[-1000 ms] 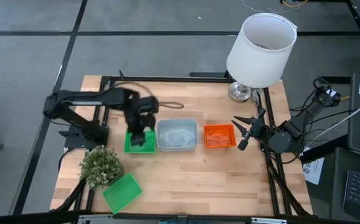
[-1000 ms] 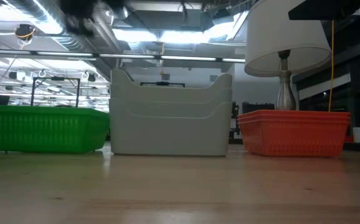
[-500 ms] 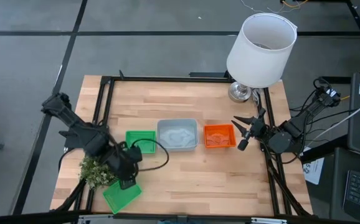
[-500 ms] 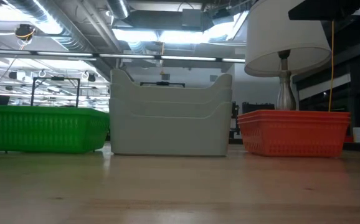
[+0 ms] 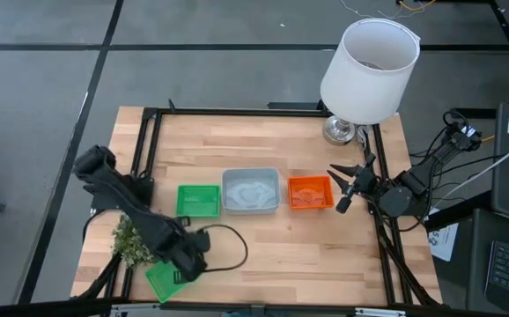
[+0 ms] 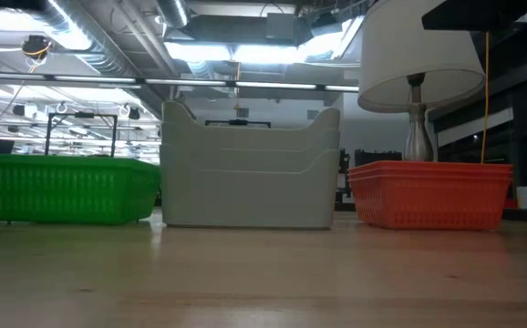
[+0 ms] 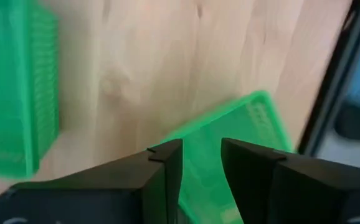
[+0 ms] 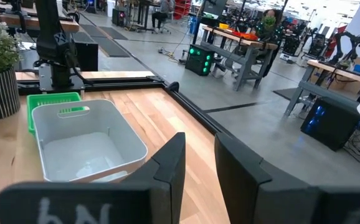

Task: Stack baskets by color
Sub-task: Stack the bottom right green bin on top of the top green bin

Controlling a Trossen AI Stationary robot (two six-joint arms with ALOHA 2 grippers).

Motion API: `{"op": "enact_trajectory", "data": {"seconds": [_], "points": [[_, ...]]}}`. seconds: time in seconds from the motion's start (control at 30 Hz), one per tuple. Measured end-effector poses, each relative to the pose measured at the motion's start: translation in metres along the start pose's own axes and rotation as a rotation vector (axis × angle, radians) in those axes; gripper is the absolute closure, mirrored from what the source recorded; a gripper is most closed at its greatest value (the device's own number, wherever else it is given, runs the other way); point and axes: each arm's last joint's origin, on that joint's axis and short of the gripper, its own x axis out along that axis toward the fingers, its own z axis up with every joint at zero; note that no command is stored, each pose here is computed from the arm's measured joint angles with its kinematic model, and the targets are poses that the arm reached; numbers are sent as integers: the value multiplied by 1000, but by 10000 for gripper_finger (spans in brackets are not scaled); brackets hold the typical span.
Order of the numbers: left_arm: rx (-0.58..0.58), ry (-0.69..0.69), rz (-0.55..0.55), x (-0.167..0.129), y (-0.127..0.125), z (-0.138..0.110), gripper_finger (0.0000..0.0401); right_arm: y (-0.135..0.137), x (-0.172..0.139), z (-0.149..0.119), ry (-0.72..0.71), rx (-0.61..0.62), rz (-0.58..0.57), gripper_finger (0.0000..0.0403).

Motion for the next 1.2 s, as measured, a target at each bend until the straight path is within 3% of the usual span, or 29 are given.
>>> {"op": "enact_trajectory", "data": {"seconds": [0.23, 0.37, 0.8, 1.2], "points": [[367, 180, 25, 48, -12, 0, 304, 0, 0, 0, 0, 3, 0, 315], [473, 212, 46, 61, -14, 0, 304, 0, 0, 0, 0, 22, 0, 315], [500, 201, 31, 59, -14, 1, 305, 0, 0, -1, 5, 37, 0, 315], [500, 103, 22, 62, -20, 7, 305, 1, 0, -2, 18, 31, 41, 315]]}}
